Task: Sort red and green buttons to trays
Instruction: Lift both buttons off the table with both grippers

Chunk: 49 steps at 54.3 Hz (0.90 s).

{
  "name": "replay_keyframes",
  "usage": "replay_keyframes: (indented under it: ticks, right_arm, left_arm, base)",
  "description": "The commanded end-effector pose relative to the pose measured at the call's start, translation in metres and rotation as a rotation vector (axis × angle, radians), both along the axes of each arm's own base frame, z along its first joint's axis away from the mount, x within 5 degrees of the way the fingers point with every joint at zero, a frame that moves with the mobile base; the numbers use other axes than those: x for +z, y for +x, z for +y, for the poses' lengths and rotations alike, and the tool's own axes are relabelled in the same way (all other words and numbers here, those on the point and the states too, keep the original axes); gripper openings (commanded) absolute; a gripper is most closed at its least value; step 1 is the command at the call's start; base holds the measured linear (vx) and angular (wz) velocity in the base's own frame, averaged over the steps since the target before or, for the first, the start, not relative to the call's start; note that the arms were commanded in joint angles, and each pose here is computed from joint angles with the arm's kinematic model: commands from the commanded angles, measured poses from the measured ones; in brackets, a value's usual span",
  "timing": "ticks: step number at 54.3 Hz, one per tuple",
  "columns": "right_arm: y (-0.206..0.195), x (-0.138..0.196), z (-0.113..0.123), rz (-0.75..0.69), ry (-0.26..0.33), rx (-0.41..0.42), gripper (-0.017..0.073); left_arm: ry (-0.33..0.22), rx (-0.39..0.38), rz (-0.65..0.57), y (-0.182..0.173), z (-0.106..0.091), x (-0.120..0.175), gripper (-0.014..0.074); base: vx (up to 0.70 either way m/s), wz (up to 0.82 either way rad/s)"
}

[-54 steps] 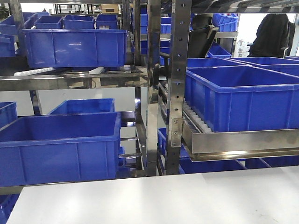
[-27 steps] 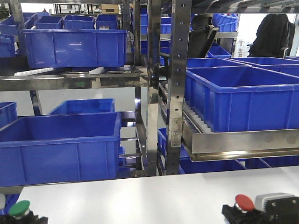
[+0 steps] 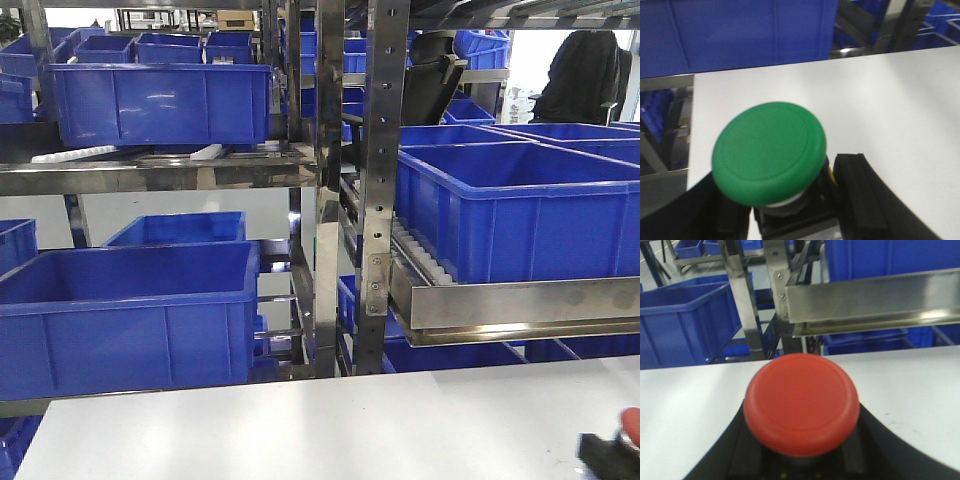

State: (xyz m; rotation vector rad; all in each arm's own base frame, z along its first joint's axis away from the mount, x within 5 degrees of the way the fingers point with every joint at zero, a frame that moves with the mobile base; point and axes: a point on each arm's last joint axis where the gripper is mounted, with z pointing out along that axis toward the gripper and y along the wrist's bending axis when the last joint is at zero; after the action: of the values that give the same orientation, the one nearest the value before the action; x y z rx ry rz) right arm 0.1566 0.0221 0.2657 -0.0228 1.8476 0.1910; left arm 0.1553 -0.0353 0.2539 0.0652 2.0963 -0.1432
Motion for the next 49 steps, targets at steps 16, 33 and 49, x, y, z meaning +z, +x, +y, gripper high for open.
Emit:
replay_keyframes:
  ticks: [16, 33, 49]
  right_arm:
    - [-0.041, 0.032, -0.010, -0.145, -0.012, -0.051, -0.0010]
    - [-0.041, 0.033, -0.011, -0.150, -0.010, -0.050, -0.0010]
    - [-0.041, 0.033, -0.011, -0.149, -0.011, -0.051, -0.0010]
  left_arm:
    - [-0.020, -0.151, -0.121, -0.023, -0.010, 0.027, 0.0000]
    - [-0.010, -0.143, -0.095, -0.024, -0.009, 0.025, 0.0000]
    - [-0.010, -0.143, -0.095, -0.024, -0.009, 0.025, 0.0000]
  base:
    - [0.00, 0.00]
    - [0.00, 0.00]
    - [0.00, 0.00]
